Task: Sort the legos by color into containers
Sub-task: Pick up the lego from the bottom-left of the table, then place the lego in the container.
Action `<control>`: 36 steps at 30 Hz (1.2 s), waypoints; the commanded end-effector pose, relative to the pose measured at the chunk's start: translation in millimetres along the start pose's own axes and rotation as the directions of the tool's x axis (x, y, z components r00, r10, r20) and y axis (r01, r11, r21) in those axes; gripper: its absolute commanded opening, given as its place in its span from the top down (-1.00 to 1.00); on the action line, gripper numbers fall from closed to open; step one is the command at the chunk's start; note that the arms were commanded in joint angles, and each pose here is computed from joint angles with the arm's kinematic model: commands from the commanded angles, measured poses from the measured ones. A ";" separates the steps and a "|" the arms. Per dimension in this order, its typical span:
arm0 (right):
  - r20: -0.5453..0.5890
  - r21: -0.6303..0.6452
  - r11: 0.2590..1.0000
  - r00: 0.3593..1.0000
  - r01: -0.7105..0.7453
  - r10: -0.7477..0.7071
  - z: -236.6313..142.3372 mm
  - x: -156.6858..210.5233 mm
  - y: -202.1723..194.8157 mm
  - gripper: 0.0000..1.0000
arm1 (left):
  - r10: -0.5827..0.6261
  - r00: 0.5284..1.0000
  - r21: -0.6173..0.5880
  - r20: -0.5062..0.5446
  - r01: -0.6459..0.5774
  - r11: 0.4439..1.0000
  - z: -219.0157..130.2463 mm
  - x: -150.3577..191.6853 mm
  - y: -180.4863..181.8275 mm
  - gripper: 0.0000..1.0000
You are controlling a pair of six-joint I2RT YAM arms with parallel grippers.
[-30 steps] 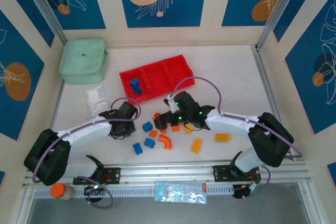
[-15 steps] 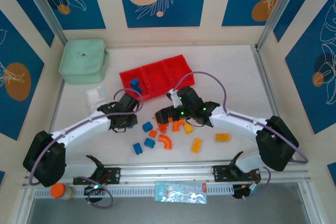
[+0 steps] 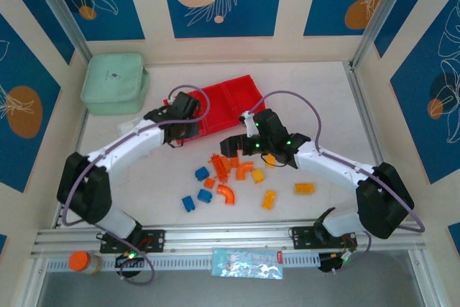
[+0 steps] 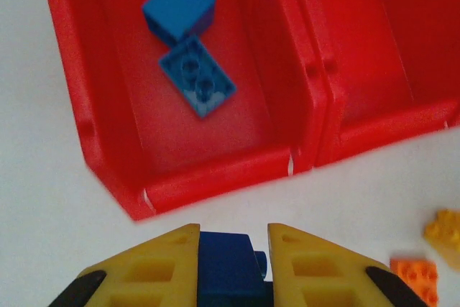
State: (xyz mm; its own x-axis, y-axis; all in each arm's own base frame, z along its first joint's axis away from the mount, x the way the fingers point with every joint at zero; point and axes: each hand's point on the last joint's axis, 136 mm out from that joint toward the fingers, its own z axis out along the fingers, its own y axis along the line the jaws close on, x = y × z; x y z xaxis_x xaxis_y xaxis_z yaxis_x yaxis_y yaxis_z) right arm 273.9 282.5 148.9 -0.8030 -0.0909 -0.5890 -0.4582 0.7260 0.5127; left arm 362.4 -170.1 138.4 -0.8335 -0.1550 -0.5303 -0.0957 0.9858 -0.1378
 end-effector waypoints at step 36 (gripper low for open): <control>0.039 -0.069 0.998 0.999 -0.005 0.007 -11.5 -21.1 6.7 -0.98 | -0.095 0.995 0.076 0.032 0.093 0.993 50.3 -87.6 -1.2 0.21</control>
State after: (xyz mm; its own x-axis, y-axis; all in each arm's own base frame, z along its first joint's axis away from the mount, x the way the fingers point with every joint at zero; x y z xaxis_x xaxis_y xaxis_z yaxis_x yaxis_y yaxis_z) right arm 284.8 270.9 151.3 -0.8150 -0.0556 -0.5768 -0.4317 0.7223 0.5403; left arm 470.0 -164.1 108.7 -0.8222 -0.2498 -0.5115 -0.1626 0.9642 -0.2095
